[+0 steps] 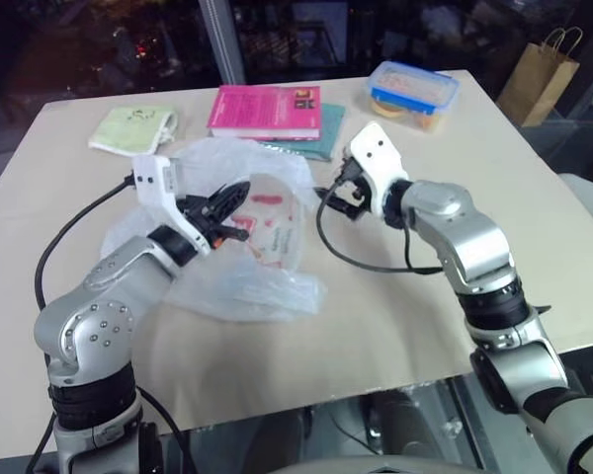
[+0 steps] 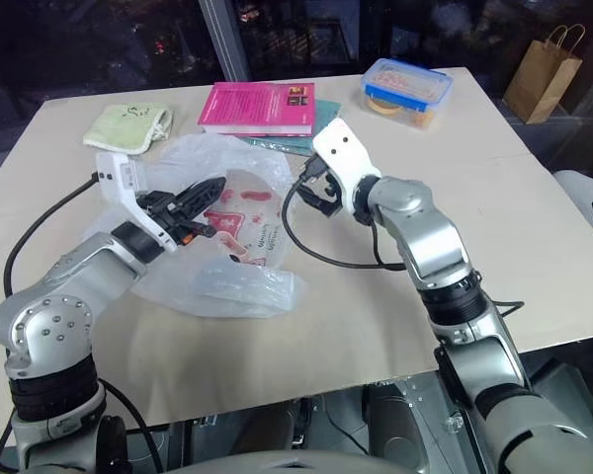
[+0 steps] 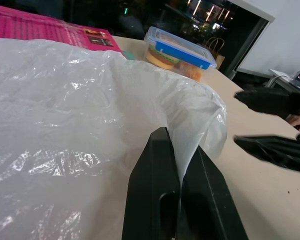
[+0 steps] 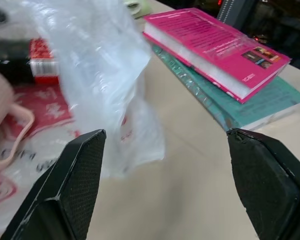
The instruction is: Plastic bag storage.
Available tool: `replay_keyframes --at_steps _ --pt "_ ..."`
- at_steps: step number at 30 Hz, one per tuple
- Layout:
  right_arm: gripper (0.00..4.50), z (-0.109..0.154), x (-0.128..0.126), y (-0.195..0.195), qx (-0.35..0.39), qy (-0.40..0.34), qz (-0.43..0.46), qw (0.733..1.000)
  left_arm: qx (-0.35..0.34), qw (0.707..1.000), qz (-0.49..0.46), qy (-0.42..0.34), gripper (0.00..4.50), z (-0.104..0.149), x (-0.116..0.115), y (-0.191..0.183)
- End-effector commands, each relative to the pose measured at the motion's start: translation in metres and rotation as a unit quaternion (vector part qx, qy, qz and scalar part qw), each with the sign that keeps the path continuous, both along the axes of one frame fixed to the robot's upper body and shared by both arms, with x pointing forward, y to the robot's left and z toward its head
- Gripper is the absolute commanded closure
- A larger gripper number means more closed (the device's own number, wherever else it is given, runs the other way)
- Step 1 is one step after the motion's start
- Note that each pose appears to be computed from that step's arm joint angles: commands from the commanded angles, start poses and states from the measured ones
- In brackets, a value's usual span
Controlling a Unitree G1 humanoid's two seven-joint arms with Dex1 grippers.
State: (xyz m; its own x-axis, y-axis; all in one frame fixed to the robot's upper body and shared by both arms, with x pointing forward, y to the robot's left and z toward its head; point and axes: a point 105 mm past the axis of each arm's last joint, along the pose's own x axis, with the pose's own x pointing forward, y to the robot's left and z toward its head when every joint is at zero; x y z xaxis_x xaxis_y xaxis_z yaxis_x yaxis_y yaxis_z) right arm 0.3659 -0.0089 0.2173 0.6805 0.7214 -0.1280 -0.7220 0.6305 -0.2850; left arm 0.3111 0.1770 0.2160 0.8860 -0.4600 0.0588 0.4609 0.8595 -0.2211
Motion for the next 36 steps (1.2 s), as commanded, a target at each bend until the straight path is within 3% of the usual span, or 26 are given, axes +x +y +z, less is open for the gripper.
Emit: replay_keyframes --at_steps 1,8,14,16,17,19,21,22,25,31,36 --pt "0.57 0.007 -0.002 0.016 0.019 0.005 0.036 0.999 0.007 1.000 -0.006 -0.028 4.50 0.014 -0.002 -0.002" --pt "0.57 -0.003 0.008 0.025 0.028 0.039 0.055 0.997 0.013 0.999 -0.005 -0.030 4.50 0.014 -0.005 -0.003" --pt "3.42 -0.001 0.023 0.019 0.028 0.023 0.033 0.999 0.005 0.999 -0.041 -0.026 4.50 0.016 -0.011 -0.005" --pt "4.45 0.002 0.026 0.017 0.031 0.020 0.033 0.999 0.009 0.997 -0.069 -0.029 3.98 0.020 -0.017 -0.003" --pt "4.50 0.003 0.027 0.015 0.031 0.019 0.031 0.999 0.014 0.996 -0.080 -0.028 3.76 0.021 -0.019 -0.003" --pt "4.50 0.002 0.031 0.011 0.023 0.016 0.025 0.999 0.025 0.990 -0.140 -0.004 2.90 0.019 -0.032 -0.009" --pt "4.50 0.002 0.034 0.008 0.017 0.014 0.025 0.999 0.033 0.975 -0.217 0.021 1.82 0.019 -0.052 -0.016" --pt "4.50 0.002 0.035 0.006 0.014 0.013 0.023 1.000 0.033 0.965 -0.260 0.033 1.55 0.020 -0.066 -0.019" --pt "4.50 0.001 0.041 -0.001 0.003 0.012 0.016 1.000 0.050 0.924 -0.372 0.077 1.55 0.016 -0.104 -0.027" --pt "4.50 -0.006 0.049 -0.010 -0.002 0.028 0.005 1.000 0.063 0.872 -0.462 0.149 1.55 0.000 -0.145 -0.034" --pt "4.50 -0.008 0.052 -0.012 -0.006 0.031 0.002 1.000 0.063 0.859 -0.466 0.200 1.55 -0.017 -0.159 -0.028"
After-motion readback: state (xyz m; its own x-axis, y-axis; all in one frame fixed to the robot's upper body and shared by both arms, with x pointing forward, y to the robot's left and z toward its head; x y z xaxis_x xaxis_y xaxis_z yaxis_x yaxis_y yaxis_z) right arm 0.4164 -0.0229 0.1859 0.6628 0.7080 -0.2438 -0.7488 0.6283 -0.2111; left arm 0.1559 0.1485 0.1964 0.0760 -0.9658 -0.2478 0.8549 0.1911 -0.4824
